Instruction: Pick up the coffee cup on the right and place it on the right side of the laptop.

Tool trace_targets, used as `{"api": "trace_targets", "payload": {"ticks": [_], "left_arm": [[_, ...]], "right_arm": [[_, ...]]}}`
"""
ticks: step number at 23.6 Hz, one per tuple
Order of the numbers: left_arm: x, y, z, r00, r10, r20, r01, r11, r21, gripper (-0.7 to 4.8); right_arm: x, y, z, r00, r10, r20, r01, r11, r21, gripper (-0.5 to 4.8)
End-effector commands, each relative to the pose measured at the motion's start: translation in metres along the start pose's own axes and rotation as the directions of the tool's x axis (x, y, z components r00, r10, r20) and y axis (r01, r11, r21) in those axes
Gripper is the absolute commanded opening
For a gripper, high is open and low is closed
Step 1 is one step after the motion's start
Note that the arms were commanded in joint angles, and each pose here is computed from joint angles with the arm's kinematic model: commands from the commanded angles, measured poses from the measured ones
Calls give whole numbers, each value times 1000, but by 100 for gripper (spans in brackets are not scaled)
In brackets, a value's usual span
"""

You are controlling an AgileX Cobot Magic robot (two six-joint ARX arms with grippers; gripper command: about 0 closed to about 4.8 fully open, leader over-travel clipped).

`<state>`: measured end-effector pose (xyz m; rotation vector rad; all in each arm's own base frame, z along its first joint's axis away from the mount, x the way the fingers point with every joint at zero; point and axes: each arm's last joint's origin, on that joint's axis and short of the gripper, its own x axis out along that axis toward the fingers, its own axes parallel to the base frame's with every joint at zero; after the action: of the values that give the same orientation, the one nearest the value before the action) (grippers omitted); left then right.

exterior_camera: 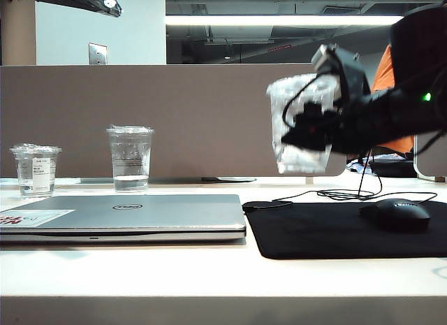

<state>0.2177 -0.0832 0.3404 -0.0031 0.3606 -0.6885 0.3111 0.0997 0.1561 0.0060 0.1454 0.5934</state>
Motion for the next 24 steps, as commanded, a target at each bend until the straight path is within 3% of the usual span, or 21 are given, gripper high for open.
{"api": "trace_targets", "payload": {"ticks": [1, 13, 20, 21, 22, 24], "left_arm": [[-1, -1, 3, 1000, -6, 19, 6, 1000, 11, -5], [-1, -1, 3, 1000, -6, 19, 6, 1000, 11, -5], [-1, -1, 3, 1000, -6, 19, 6, 1000, 11, -5], [-1, -1, 3, 1000, -6, 19, 6, 1000, 11, -5], [-1, -1, 3, 1000, -6, 19, 6, 1000, 11, -5], [-1, -1, 3, 1000, -6, 19, 6, 1000, 11, -5]], "right_arm": [[2, 0, -4, 1000, 4, 13, -4, 1000, 0, 210], [12, 3, -38, 997, 21, -69, -19, 1000, 22, 210], [11, 4, -41, 996, 23, -83, -21, 999, 27, 211], [10, 4, -42, 996, 26, -85, -24, 999, 28, 232], [9, 4, -43, 996, 26, -90, -24, 999, 30, 330], [8, 5, -45, 995, 26, -96, -23, 999, 32, 427]]}}
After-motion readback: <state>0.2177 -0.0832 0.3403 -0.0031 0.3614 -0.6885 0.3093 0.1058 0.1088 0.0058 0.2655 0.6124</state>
